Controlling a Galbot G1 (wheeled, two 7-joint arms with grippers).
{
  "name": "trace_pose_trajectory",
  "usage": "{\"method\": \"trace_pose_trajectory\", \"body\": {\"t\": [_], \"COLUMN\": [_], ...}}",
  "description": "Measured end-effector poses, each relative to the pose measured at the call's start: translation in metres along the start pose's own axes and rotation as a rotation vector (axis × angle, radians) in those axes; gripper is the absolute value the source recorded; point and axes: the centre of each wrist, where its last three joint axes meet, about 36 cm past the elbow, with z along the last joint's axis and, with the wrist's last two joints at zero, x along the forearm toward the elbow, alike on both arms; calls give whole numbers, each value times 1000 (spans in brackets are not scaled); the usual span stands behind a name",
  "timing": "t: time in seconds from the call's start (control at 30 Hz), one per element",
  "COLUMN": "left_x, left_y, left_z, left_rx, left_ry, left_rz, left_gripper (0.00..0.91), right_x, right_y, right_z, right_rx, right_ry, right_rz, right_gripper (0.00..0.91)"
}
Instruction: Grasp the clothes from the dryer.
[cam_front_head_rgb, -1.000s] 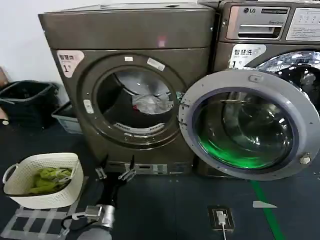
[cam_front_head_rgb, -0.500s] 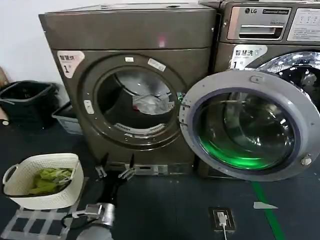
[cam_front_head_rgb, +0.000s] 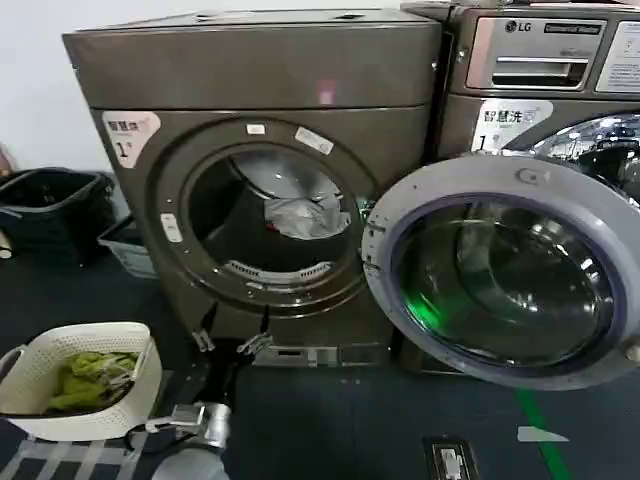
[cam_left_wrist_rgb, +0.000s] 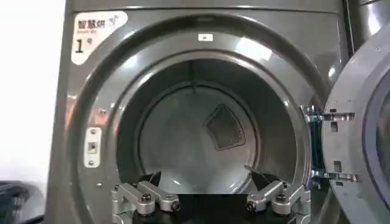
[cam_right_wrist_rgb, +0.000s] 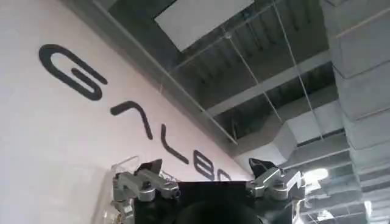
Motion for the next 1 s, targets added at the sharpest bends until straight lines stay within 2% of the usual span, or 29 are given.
{"method": "trace_pose_trajectory", "body": {"t": [1.0], "left_x": [-3], "left_y": [0], "left_z": [1], "left_rx": [-5], "left_ry": [3], "left_rz": [3], "left_gripper": [907], "right_x": [-1], "right_y": [0], "right_z": [-1], "right_rx": [3], "right_ry": [-1], "right_rz": [-5], "right_gripper": [907]}}
